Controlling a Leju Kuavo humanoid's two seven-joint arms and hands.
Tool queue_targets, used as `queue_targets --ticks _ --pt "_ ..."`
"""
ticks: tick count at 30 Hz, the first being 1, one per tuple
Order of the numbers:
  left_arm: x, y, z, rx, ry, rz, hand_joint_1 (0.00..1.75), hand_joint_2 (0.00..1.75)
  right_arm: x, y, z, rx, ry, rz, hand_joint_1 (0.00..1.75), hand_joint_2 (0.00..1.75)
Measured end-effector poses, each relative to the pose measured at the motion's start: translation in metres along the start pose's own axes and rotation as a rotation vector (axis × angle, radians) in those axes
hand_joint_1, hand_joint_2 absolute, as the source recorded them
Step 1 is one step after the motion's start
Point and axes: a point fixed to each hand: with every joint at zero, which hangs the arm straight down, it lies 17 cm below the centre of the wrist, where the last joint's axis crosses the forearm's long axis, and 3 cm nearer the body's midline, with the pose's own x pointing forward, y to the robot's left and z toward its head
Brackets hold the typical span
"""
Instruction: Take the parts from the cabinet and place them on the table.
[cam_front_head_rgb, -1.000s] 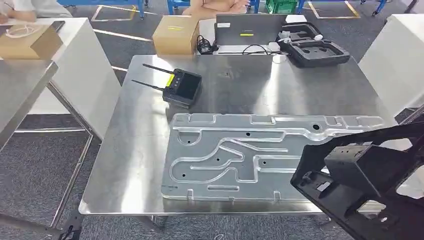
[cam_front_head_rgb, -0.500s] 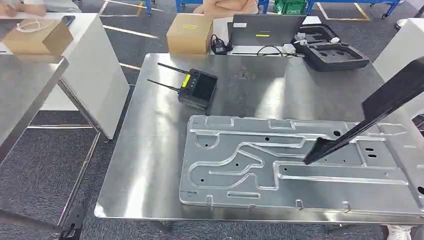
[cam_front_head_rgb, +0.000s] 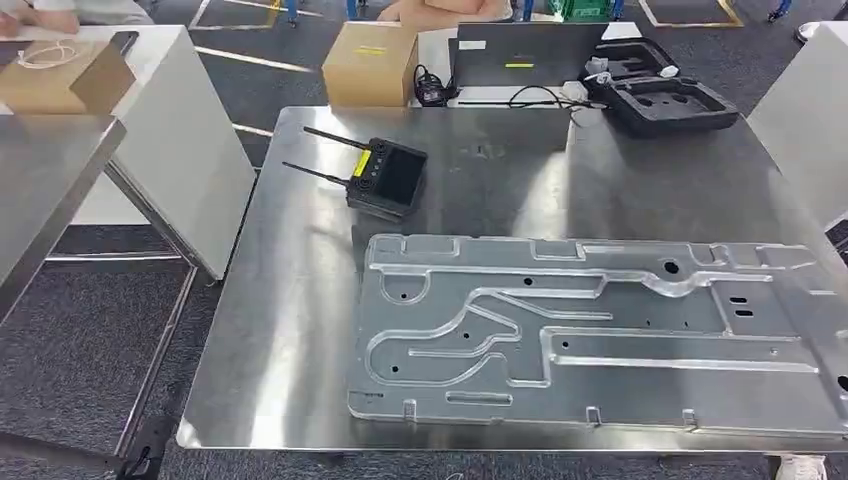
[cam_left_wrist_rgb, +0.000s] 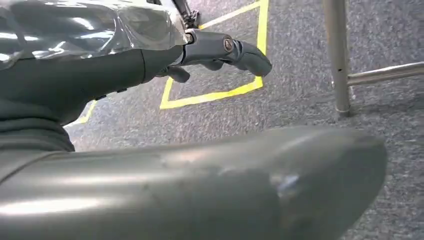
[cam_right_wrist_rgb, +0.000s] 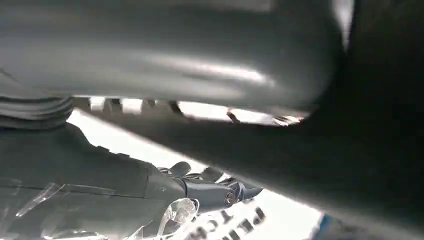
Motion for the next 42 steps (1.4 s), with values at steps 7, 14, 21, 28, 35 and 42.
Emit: queue_targets --ticks 7,14,21,28,35,42 --pt "0.004 0.003 -0.001 0.004 -0.014 -0.004 0.00 0.00 -0.016 0.028 0.000 0.069 0.081 0.019 0.00 0.00" --pt "0.004 0.001 -0.001 -0.011 -0.017 -0.033 0.00 0.00 -0.001 0.059 -0.003 0.133 0.091 0.048 0.00 0.00" --pt "0.000 0.005 -0.001 -0.013 -0.015 -0.061 0.00 0.00 0.054 0.086 -0.016 0.171 0.037 0.007 0.00 0.00" --pt "0.003 0.006 -0.002 -0.018 -0.023 -0.089 0.00 0.00 0.098 0.154 -0.002 0.317 -0.015 0.011 0.00 0.00" --pt "0.001 0.010 -0.003 -0.022 -0.025 -0.122 0.00 0.00 0.137 0.191 0.008 0.418 -0.077 0.064 0.00 0.00" --pt "0.004 0.008 -0.002 -0.028 -0.034 -0.139 0.00 0.00 0.182 0.233 0.026 0.522 -0.135 0.068 0.00 0.00"
